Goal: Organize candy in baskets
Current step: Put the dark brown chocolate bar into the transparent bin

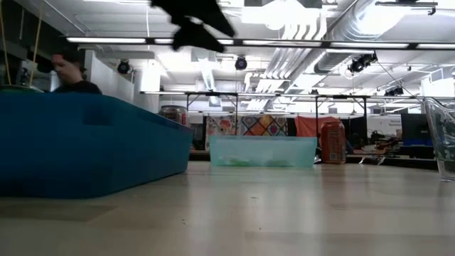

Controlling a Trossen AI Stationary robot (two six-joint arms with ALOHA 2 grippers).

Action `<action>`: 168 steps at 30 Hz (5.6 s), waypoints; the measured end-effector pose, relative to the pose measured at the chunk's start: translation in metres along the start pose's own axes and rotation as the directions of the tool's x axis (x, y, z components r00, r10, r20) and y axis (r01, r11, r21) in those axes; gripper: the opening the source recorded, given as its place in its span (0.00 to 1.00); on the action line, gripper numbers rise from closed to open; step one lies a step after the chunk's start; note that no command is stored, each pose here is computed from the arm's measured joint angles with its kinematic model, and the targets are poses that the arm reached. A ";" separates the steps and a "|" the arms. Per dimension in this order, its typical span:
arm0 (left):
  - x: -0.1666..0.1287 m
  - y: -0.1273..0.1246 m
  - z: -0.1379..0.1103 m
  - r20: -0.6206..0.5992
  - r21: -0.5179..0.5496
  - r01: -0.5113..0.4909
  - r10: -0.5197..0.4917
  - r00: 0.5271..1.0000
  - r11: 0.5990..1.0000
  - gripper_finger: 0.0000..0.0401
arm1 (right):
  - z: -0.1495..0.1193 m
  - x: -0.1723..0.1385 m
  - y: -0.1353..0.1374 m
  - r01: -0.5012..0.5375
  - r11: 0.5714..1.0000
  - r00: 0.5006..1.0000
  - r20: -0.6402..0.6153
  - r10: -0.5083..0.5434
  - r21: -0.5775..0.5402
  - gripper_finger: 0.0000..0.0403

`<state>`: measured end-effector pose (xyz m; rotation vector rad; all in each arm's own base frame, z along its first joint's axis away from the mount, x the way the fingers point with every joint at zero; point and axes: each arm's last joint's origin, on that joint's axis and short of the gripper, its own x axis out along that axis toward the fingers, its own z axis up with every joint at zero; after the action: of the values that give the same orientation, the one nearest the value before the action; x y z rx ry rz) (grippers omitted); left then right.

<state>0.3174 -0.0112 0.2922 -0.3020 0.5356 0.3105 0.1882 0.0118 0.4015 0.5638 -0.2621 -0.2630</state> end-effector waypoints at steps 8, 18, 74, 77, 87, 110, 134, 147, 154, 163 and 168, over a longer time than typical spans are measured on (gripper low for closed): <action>-0.088 0.015 -0.023 -0.031 -0.064 -0.065 0.064 0.998 0.996 0.49 | -0.005 0.003 -0.002 0.030 1.000 0.999 -0.018 -0.030 -0.007 0.64; -0.164 -0.027 -0.073 -0.375 -0.202 0.323 -0.378 0.846 0.925 0.49 | -0.013 0.005 -0.003 0.024 0.998 0.995 -0.099 -0.019 0.050 0.64; -0.140 -0.132 -0.232 -0.775 -0.341 -0.296 -0.089 0.626 0.892 0.00 | -0.035 0.000 -0.015 0.084 0.996 0.933 -0.353 -0.071 0.020 0.64; -0.159 -0.129 -0.196 -0.669 -0.421 -0.048 -0.274 0.691 0.906 0.00 | -0.035 0.000 -0.014 0.072 0.997 0.930 -0.363 -0.059 0.024 0.64; -0.128 -0.087 -0.113 -0.448 -0.269 0.186 -0.294 0.844 0.945 0.00 | -0.042 0.000 -0.011 -0.049 0.994 0.869 -0.488 0.088 0.093 0.64; -0.125 -0.174 -0.192 -0.750 -0.125 -0.054 -0.058 0.659 0.991 0.00 | -0.050 -0.005 -0.018 0.016 0.999 0.824 -0.566 0.012 0.044 0.64; -0.092 -0.184 -0.211 -0.725 -0.396 -0.535 0.104 0.681 0.746 0.44 | -0.052 -0.006 -0.020 0.020 1.000 0.809 -0.588 -0.019 -0.005 0.64; -0.049 -0.190 -0.241 -0.763 -0.358 -0.585 0.132 0.632 0.728 0.52 | -0.056 -0.009 -0.024 0.040 0.999 0.781 -0.622 -0.054 -0.037 0.64; -0.041 -0.178 -0.244 -0.820 -0.258 -0.684 0.220 0.529 0.683 0.52 | -0.056 -0.010 -0.025 0.039 0.998 0.772 -0.632 -0.064 -0.053 0.64; -0.060 -0.178 -0.238 -0.845 -0.260 -0.720 0.208 0.492 0.644 0.52 | -0.058 -0.012 -0.027 0.053 0.996 0.753 -0.652 -0.086 -0.070 0.64; -0.069 -0.176 -0.247 -0.849 -0.216 -0.754 0.262 0.459 0.620 0.52 | -0.058 -0.012 -0.027 0.049 0.996 0.752 -0.653 -0.087 -0.076 0.64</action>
<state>0.2140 -0.2746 0.1622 -0.8959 1.4169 1.0363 0.1907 0.0220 0.3369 0.5791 0.4576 -0.1263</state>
